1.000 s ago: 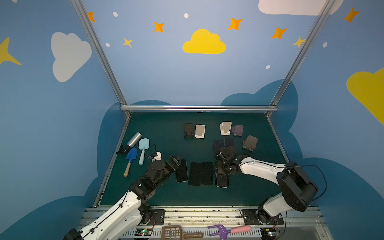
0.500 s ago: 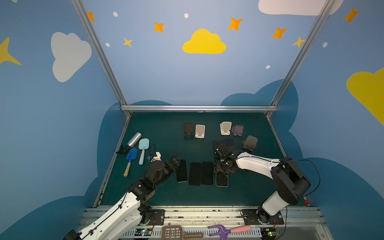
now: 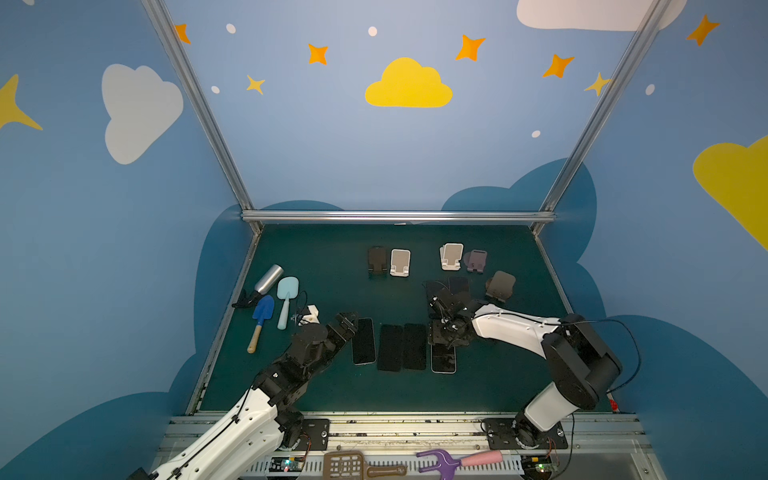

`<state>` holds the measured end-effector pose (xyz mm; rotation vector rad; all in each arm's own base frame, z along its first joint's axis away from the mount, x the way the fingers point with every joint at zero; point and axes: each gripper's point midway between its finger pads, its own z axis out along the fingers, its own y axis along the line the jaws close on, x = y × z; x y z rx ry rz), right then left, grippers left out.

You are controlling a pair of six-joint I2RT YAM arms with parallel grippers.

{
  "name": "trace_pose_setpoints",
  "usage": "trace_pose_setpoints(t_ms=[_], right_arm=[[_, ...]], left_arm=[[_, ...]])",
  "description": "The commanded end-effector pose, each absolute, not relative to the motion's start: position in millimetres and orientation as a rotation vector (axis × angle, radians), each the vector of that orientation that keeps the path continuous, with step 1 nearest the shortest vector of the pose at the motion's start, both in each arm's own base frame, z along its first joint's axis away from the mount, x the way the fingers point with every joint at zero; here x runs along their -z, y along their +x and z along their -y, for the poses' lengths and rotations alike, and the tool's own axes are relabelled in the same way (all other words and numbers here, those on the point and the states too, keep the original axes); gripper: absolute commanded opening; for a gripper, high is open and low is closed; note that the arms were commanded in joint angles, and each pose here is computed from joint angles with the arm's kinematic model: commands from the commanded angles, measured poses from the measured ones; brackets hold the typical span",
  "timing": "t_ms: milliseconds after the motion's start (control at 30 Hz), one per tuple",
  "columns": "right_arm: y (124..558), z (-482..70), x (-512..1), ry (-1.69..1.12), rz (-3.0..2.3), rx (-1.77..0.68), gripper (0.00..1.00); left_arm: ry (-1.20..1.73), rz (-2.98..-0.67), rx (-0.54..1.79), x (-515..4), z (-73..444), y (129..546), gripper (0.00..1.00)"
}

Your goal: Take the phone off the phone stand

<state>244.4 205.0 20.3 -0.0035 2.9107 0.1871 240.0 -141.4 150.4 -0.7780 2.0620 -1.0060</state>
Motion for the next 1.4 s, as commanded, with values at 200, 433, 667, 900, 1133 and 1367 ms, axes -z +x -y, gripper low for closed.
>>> trace_pose_setpoints(t_ms=[200, 433, 667, 900, 1133, 1367], right_arm=[[224.6, -182.9, -20.7, -0.002, -2.984, -0.106, 0.83], [230.3, -158.6, -98.3, 0.049, -2.811, -0.042, 0.86], [243.7, -77.1, -168.6, 0.347, -2.397, 0.227, 0.92], [275.3, -56.7, -166.7, 0.340, -2.265, 0.133, 0.97], [298.1, -60.3, -138.5, 0.334, -2.363, 0.050, 0.97], [301.7, -44.1, -110.3, 0.427, -2.394, 0.101, 0.97]], left_arm=[[-0.774, -2.067, 0.992, -154.8, 143.0, 241.6, 1.00], [-0.770, -2.057, 1.001, -156.1, 143.0, 240.9, 1.00], [-0.755, -2.039, 1.020, -156.6, 145.1, 241.9, 1.00], [-0.750, -2.037, 1.039, -157.3, 147.1, 241.6, 1.00], [-0.756, -2.030, 1.023, -153.8, 142.9, 240.5, 1.00], [-0.761, -2.029, 1.011, -151.0, 143.1, 243.0, 1.00]])
